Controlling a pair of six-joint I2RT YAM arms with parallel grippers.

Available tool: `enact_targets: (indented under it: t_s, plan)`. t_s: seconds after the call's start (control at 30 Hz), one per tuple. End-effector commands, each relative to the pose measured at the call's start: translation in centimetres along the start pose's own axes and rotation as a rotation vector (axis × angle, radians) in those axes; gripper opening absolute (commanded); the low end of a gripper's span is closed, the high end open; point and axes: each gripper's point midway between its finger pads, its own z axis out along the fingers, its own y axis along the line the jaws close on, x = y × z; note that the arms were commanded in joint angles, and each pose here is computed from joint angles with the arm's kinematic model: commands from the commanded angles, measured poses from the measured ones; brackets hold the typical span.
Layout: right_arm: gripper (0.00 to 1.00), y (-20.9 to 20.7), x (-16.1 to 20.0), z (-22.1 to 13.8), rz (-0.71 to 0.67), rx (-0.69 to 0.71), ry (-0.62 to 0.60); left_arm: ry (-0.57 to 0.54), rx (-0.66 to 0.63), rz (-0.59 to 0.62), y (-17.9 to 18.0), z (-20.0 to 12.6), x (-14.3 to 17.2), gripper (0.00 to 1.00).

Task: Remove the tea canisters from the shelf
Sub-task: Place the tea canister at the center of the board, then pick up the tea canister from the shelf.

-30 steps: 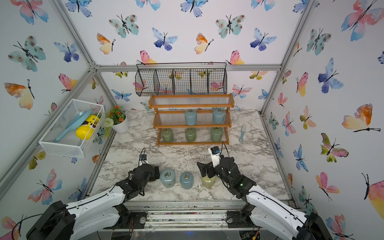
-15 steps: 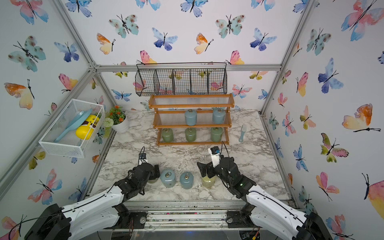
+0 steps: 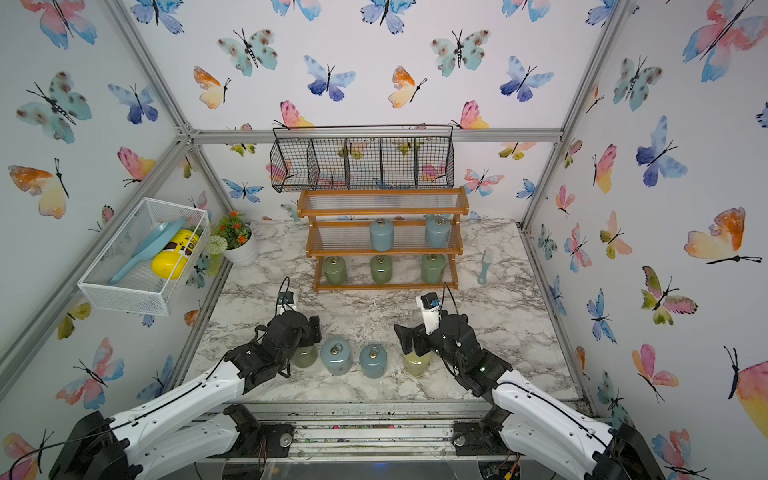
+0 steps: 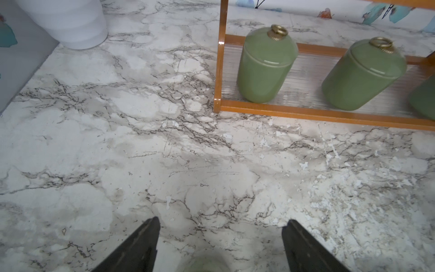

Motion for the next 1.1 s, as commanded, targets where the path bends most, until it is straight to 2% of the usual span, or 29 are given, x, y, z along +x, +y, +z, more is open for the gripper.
enact_targets:
  t_s: [0.0,0.13,0.27,0.37,0.6,0.9,1.07]
  plan:
    - [1.0,0.1,-0.2,-0.1,-0.007,-0.006,-0.005,0.134,0.017,0.04,0.0,-0.3,0.6,0.85]
    - [1.0,0.1,-0.2,-0.1,-0.009,-0.007,-0.005,0.236,0.102,0.027,-0.5,-0.1,0.4,0.82]
    - [1.0,0.1,-0.4,-0.2,-0.013,-0.009,-0.011,0.328,0.147,0.1,-0.9,0.3,1.4,0.81]
    - [0.99,0.2,-0.5,-0.1,-0.018,-0.012,-0.014,0.379,0.175,0.128,-1.6,0.7,1.8,0.74]
    - [0.99,0.3,-0.5,-0.1,-0.024,-0.017,-0.01,0.521,0.115,0.151,-1.1,1.8,3.9,0.66]
    - [1.0,-0.1,0.1,-0.3,-0.027,0.001,-0.002,0.58,0.059,0.088,0.1,1.3,6.0,0.51]
    - [1.0,-0.1,0.4,-0.1,-0.034,-0.004,0.008,0.592,0.07,0.062,0.3,0.6,6.8,0.5]
